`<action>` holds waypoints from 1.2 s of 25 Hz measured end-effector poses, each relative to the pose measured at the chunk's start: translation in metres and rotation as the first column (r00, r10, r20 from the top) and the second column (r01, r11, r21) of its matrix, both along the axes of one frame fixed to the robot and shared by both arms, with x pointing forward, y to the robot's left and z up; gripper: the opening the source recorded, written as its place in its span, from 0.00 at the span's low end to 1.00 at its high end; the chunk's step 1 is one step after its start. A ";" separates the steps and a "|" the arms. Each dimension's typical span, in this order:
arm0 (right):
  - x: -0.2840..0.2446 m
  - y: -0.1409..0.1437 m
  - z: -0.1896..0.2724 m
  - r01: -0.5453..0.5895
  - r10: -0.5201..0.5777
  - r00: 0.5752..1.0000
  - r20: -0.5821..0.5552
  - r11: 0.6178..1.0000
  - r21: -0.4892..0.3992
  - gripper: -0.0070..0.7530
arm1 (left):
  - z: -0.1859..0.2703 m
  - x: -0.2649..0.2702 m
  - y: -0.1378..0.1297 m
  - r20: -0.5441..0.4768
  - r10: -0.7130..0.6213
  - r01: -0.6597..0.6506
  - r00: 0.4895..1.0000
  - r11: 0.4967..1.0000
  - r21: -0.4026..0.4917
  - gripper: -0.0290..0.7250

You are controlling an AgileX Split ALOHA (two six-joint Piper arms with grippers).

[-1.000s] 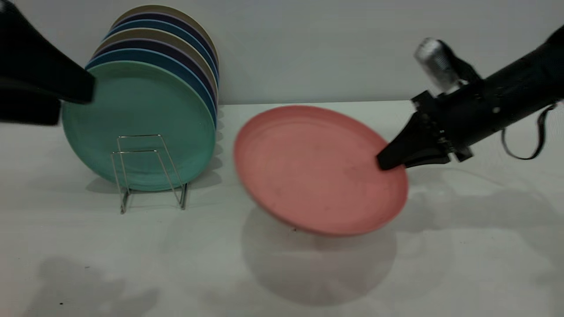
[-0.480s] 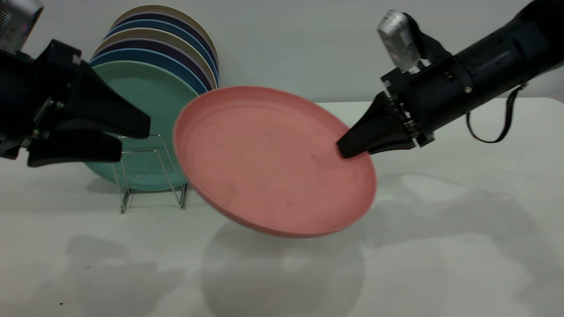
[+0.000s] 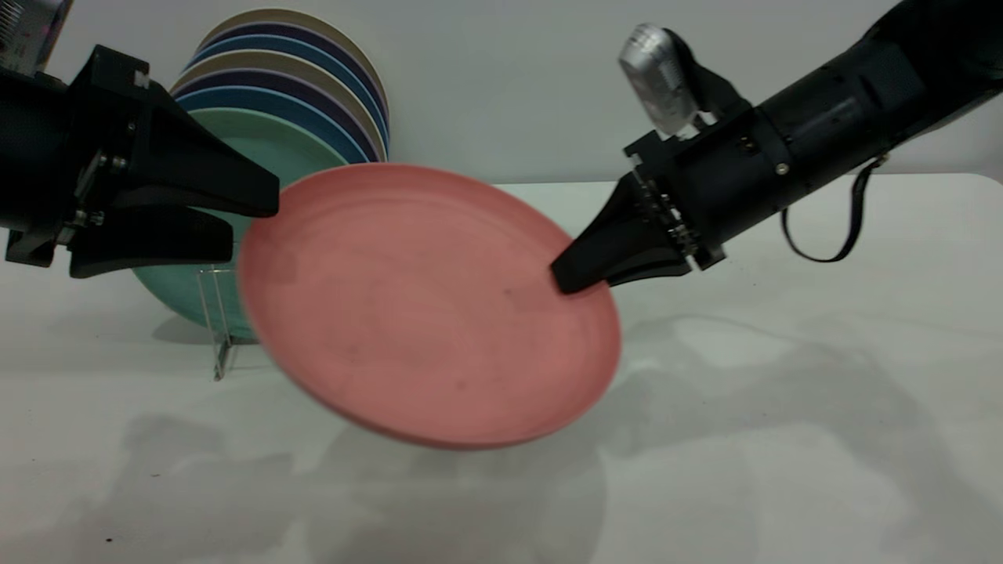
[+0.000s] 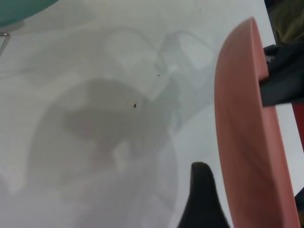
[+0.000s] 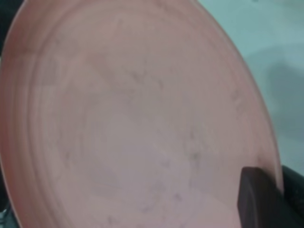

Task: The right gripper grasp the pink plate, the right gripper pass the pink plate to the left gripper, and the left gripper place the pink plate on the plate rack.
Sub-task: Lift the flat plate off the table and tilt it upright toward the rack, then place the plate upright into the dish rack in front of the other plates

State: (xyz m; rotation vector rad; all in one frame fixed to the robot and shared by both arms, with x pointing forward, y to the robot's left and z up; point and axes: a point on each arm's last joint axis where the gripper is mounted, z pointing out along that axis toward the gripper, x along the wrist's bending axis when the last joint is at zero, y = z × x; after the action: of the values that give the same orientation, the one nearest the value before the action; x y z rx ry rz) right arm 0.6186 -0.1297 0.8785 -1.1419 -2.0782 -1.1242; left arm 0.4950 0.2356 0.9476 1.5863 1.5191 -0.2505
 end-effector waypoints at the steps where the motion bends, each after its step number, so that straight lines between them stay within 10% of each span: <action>1: -0.003 0.006 0.001 -0.015 0.015 1.000 -0.002 1.000 0.007 0.03 | 0.000 0.000 0.000 0.000 -0.003 0.003 1.000 1.000 -0.004 0.77; 10: -0.015 0.037 0.006 -0.075 0.073 0.997 0.029 0.994 0.074 0.04 | -0.003 0.000 0.000 -0.012 -0.009 0.009 1.000 1.000 0.001 0.25; 15: -0.015 0.038 0.008 -0.076 0.073 0.997 0.032 0.992 0.100 0.09 | -0.008 -0.001 0.003 -0.013 -0.030 0.031 0.999 0.998 0.063 0.19; 26: 0.003 -0.002 0.012 0.059 -0.049 0.996 -0.076 0.990 0.132 0.81 | -0.014 0.001 0.012 0.069 -0.093 0.074 0.993 0.968 0.239 0.15; 30: 0.011 -0.028 0.016 0.114 -0.104 0.990 -0.098 0.988 0.104 0.90 | -0.010 0.009 0.014 0.152 -0.159 0.103 0.975 0.941 0.324 0.15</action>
State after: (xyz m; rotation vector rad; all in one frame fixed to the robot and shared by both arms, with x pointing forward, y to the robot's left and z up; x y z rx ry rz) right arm 0.6293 -0.1574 0.8943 -1.2427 -1.8806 -1.1971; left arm 0.5035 0.2500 0.9372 1.9108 1.3648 0.0636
